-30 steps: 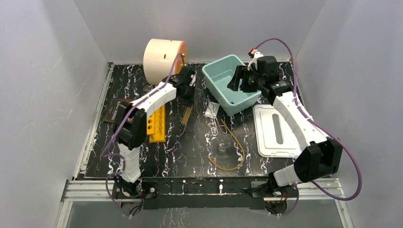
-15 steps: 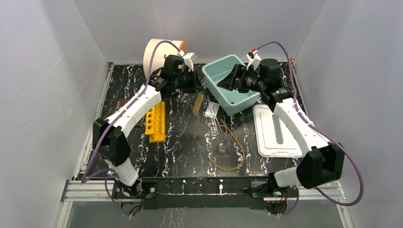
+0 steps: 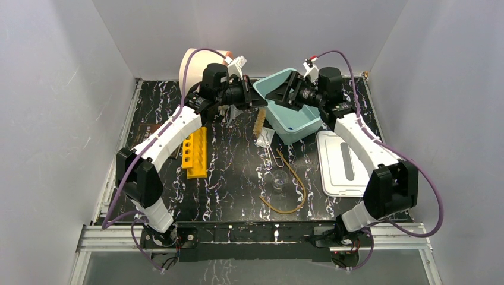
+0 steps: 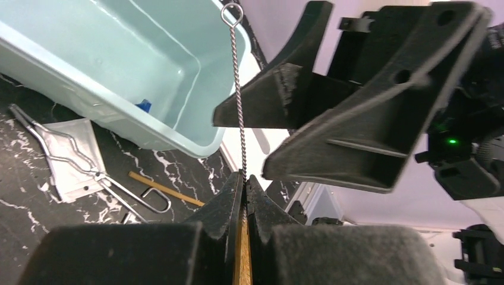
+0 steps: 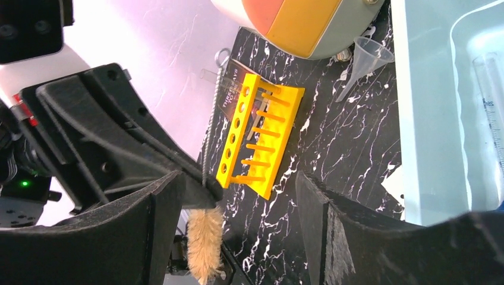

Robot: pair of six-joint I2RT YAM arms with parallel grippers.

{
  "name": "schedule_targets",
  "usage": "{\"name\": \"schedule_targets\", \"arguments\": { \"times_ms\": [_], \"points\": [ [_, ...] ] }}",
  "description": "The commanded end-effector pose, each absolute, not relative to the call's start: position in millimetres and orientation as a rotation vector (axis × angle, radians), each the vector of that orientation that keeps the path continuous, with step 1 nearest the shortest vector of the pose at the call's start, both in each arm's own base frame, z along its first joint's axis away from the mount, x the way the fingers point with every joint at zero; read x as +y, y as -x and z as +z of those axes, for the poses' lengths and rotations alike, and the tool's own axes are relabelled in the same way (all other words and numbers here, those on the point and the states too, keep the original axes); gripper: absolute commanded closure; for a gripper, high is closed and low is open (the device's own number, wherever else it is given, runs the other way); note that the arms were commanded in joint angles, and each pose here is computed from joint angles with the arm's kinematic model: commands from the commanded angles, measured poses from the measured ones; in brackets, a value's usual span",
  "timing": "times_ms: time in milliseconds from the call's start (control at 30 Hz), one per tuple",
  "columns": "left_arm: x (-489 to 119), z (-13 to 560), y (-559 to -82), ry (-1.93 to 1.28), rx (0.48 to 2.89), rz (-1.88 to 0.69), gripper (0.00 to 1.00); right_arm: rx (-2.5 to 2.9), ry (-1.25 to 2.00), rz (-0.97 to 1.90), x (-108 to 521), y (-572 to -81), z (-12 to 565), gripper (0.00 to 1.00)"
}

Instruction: Organize the chemistry lab equipment

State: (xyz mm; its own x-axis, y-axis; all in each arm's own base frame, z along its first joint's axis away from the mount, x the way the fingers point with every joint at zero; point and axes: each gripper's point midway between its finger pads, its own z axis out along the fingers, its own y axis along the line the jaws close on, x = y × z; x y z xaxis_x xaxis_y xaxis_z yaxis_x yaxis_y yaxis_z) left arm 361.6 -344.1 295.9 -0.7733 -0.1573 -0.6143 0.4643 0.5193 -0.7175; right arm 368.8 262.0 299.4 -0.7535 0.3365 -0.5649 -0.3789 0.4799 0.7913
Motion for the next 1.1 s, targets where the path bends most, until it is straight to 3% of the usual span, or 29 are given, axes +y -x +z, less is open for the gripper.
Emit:
{"name": "schedule_targets", "arguments": {
  "times_ms": [0, 133, 433, 567, 633, 667, 700, 867, 1067],
  "points": [
    [-350.3, 327.0, -352.7, -0.278, 2.039, -1.363, 1.0, 1.942, 0.067, 1.374, 275.5, -376.9, 333.6, 0.24],
    [-348.8, 324.4, -350.9, -0.281, 2.043, -1.356, 1.0, 1.949, 0.034, 1.385, 280.1, -383.8, 332.0, 0.31],
    [-347.2, 324.5, -351.7, -0.275, 2.046, -1.342, 1.0, 1.956, 0.033, 1.425, 286.4, -383.0, 328.1, 0.61],
    [-346.1, 327.0, -352.4, -0.288, 2.045, -1.327, 1.0, 1.971, 0.06, 1.43, 288.7, -382.4, 329.6, 0.82],
    [-344.4, 326.8, -353.3, -0.287, 2.048, -1.318, 0.9, 1.964, 0.087, 1.431, 289.7, -382.5, 333.9, 0.92],
    [-343.5, 326.5, -353.6, -0.287, 2.052, -1.31, 0.82, 1.959, 0.101, 1.422, 289.7, -382.9, 336.3, 0.96],
    [-341.2, 325.5, -355.3, -0.277, 2.058, -1.296, 0.68, 1.956, 0.113, 1.409, 289.0, -383.6, 337.8, 1.0],
    [-308.4, 325.0, -365.0, -0.238, 2.075, -1.149, 0.29, 1.958, 0.228, 1.147, 266.7, -400.4, 350.4, 1.0],
    [-270.1, 325.7, -363.0, -0.232, 2.086, -0.952, 0.13, 1.942, 0.252, 0.587, 200.6, -448.1, 363.8, 1.0]
  ]
}}
